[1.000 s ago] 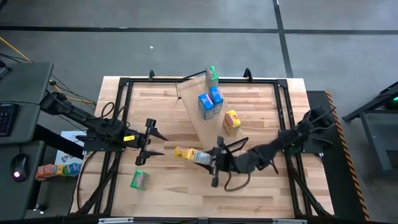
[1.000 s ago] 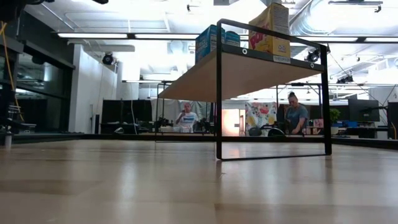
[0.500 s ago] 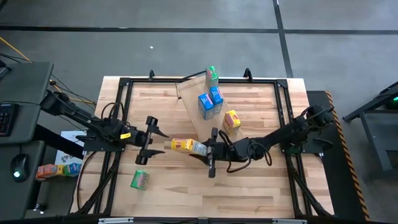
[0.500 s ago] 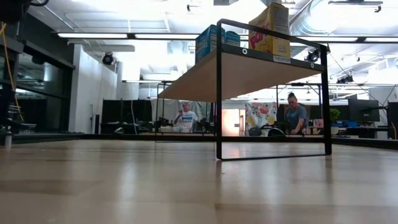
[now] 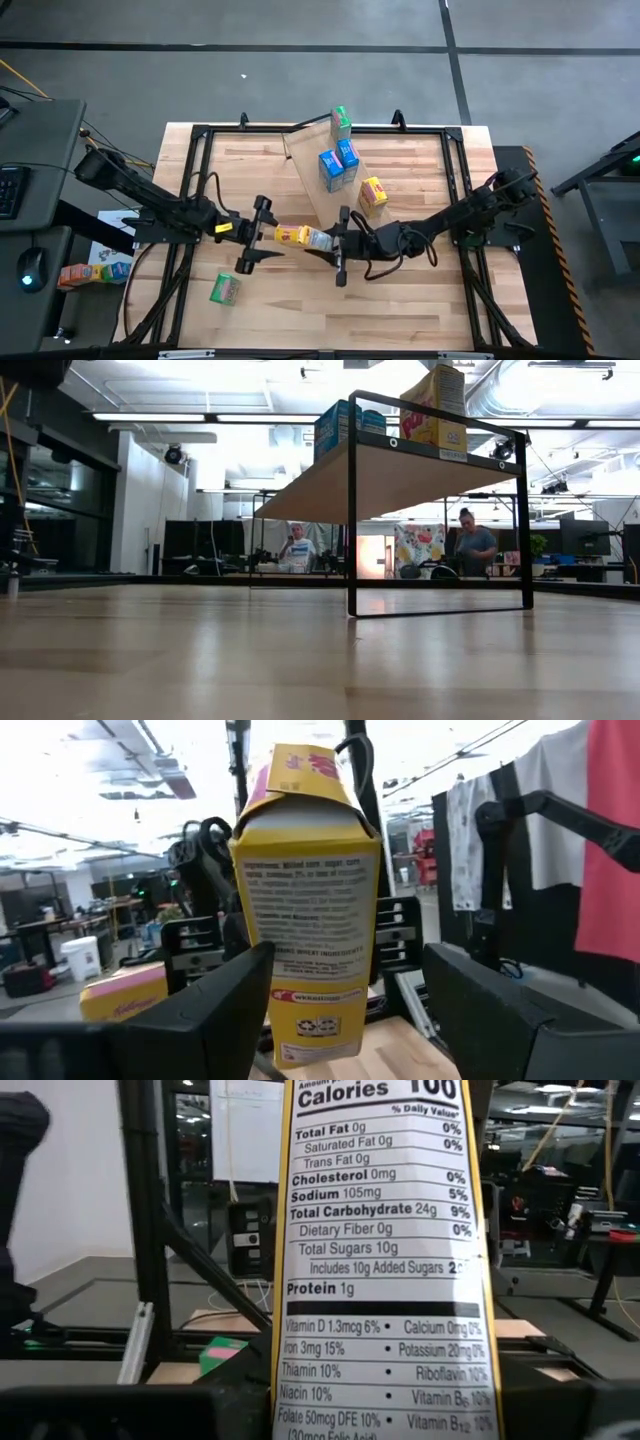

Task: Stack cereal on shelf
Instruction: Put the yellow cereal box on the shelf aligned with the other yellow cereal box

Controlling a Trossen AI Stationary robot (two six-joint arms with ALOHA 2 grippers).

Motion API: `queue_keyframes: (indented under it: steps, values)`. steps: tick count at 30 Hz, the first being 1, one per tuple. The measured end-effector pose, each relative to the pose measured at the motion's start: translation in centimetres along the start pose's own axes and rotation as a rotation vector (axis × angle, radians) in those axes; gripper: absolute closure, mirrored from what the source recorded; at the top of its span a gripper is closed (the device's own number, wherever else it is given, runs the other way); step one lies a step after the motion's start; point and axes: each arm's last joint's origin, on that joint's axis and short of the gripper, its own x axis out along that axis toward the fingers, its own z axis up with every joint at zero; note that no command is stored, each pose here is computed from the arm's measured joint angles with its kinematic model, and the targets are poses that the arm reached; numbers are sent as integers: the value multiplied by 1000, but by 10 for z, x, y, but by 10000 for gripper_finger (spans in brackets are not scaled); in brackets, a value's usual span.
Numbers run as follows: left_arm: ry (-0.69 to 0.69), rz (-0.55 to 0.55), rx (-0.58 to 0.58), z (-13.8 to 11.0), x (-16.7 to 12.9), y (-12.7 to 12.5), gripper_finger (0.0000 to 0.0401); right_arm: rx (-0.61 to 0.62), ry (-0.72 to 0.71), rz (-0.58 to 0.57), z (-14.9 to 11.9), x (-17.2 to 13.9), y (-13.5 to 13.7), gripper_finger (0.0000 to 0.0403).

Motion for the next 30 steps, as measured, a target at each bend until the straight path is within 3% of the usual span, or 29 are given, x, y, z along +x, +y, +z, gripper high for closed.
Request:
queue_keyframes:
  steps: [8, 15, 25, 30]
  values:
    - [-25, -2, -13, 6, 2, 1, 150, -17, 14, 3, 0, 0, 0, 269]
    - [-31, 168, -22, 7, 4, 6, 150, -32, 47, 1, -6, 1, -1, 269]
    - [-62, 154, -34, 1, 12, 3, 154, -36, 50, 5, -8, 1, 1, 269]
    - [-60, 153, -33, 1, 12, 3, 179, -26, 50, 3, -8, 2, 0, 269]
